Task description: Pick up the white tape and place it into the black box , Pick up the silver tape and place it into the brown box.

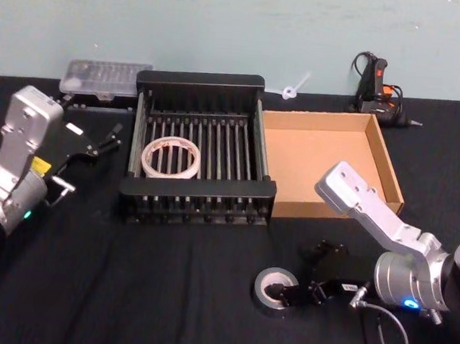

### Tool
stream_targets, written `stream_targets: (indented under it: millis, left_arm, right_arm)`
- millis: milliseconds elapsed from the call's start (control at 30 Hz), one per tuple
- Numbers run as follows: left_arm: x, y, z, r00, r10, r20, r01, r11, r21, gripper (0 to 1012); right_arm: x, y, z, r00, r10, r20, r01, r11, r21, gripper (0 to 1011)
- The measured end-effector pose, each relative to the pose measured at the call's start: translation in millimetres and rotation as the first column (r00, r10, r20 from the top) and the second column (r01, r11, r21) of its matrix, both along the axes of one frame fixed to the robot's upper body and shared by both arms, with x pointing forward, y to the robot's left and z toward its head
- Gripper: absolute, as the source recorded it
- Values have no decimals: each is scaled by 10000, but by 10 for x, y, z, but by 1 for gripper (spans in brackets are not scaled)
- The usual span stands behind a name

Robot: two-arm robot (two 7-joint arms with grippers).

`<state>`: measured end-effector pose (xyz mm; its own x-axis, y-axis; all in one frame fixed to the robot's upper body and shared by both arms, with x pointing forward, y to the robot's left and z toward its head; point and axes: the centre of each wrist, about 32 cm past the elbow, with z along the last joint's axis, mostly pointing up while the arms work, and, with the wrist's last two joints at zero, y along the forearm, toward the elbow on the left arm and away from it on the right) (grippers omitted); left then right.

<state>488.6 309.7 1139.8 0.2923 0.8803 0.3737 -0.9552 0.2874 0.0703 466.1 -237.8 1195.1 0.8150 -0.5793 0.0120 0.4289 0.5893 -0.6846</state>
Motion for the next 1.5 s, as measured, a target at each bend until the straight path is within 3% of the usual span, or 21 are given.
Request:
stream_targets:
  millis: [467, 800, 1333, 1500]
  left_arm:
    - [0, 0, 0, 10000, 0, 0, 0, 10000, -1, 1001]
    - [0, 0, 0, 10000, -1, 1, 1, 10000, -1, 1001]
    - [0, 0, 0, 10000, 0, 1, 0, 10000, 0, 1001]
    - [0, 0, 0, 10000, 1, 0, -1, 10000, 0, 1001]
  right_arm:
    - [-3, -3, 6, 10000, -3, 10, 3, 10000, 9, 985]
    - [-4, -6, 9, 10000, -12, 16, 12, 10000, 20, 743]
    - [-5, -7, 10, 10000, -11, 21, 11, 10000, 29, 203]
    - [-5, -7, 10, 10000, -10, 21, 10, 10000, 29, 169]
